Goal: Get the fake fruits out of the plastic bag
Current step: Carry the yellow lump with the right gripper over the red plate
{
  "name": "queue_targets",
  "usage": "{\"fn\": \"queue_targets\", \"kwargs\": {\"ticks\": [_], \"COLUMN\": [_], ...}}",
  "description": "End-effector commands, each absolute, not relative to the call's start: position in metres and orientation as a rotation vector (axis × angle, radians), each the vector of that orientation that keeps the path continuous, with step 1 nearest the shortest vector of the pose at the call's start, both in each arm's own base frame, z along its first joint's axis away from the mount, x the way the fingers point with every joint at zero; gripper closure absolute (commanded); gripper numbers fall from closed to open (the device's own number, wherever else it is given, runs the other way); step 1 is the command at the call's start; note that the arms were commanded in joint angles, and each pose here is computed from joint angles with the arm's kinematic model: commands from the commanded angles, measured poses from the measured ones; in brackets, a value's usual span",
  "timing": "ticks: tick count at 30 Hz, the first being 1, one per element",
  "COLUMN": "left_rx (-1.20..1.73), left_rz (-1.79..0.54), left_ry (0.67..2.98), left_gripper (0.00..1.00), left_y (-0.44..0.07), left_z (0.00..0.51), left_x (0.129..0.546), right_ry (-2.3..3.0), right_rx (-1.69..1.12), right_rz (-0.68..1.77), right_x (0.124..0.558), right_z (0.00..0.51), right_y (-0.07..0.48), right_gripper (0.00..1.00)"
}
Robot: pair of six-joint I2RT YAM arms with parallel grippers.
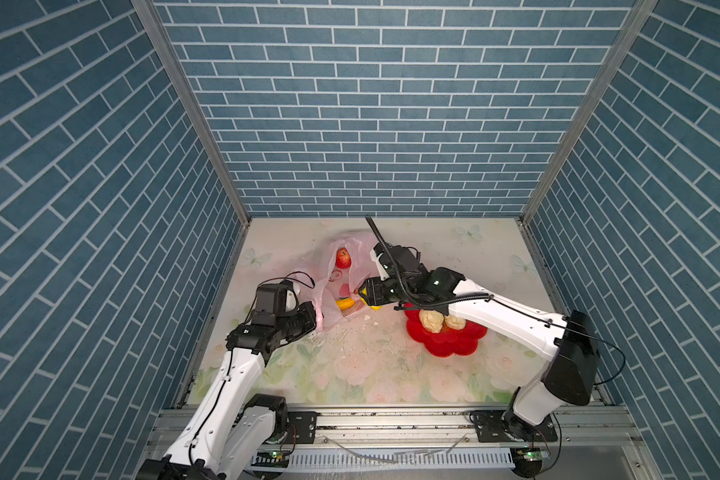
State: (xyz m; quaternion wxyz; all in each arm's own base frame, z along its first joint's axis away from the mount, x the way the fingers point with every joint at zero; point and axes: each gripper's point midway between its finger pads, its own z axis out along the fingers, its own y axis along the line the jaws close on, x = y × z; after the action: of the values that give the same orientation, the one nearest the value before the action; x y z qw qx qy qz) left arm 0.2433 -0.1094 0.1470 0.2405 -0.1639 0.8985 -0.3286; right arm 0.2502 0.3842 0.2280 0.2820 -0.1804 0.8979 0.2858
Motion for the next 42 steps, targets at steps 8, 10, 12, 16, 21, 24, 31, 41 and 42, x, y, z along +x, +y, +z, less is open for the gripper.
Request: {"fn": "queue_targets", "kwargs": {"ticks": [8, 10, 12, 16, 21, 24, 31, 41, 42], "left_rx": [-0.426, -0.425, -0.426, -0.43, -0.432, -0.436, -0.442, -0.446, -0.443], "left_rz": [-0.908, -0.907, -0.908, -0.906, -0.904, -0.9, -0.9, -0.9, -0.9], "left_ry": [2.439, 2.438, 2.442, 2.446, 2.448, 2.455, 2.472, 2.478, 2.477], "left_gripper": [1.0, 1.0, 1.0, 1.0, 1.0, 1.0, 1.0, 1.0, 1.0], "left_y": [-0.11, -0.11, -0.11, -0.11, -0.11, -0.109, -0.11, -0.11, -0.11], "left_z": [0.152, 0.152, 0.151, 0.149, 0.149, 0.147, 0.142, 0.14, 0.141], "left_x": [0.249, 0.249, 0.25, 0.251, 0.252, 0.251, 0.251, 0.251, 0.251], "right_ry": [2.498, 2.51, 2.514, 2.524, 2.555, 2.573, 2.581, 2.627, 2.633], "right_rx": [-0.285, -0.226, -0.173, -0.1, -0.086, -0.074, -0.059, -0.068, -0.068], "right_rz": [0.416, 0.369, 0.328, 0.246, 0.167, 0.122, 0.017, -0.084, -0.089], "right_x": [0.262, 0.268, 0.275, 0.29, 0.308, 0.316, 0.331, 0.334, 0.334], "right_z": [0.196, 0.189, 0.183, 0.168, 0.147, 0.134, 0.112, 0.082, 0.078], "right_y": [0.273, 0.252, 0.233, 0.206, 0.195, 0.19, 0.18, 0.168, 0.167], "right_gripper": [0.55, 0.55, 0.55, 0.55, 0.55, 0.56, 0.56, 0.56, 0.56]}}
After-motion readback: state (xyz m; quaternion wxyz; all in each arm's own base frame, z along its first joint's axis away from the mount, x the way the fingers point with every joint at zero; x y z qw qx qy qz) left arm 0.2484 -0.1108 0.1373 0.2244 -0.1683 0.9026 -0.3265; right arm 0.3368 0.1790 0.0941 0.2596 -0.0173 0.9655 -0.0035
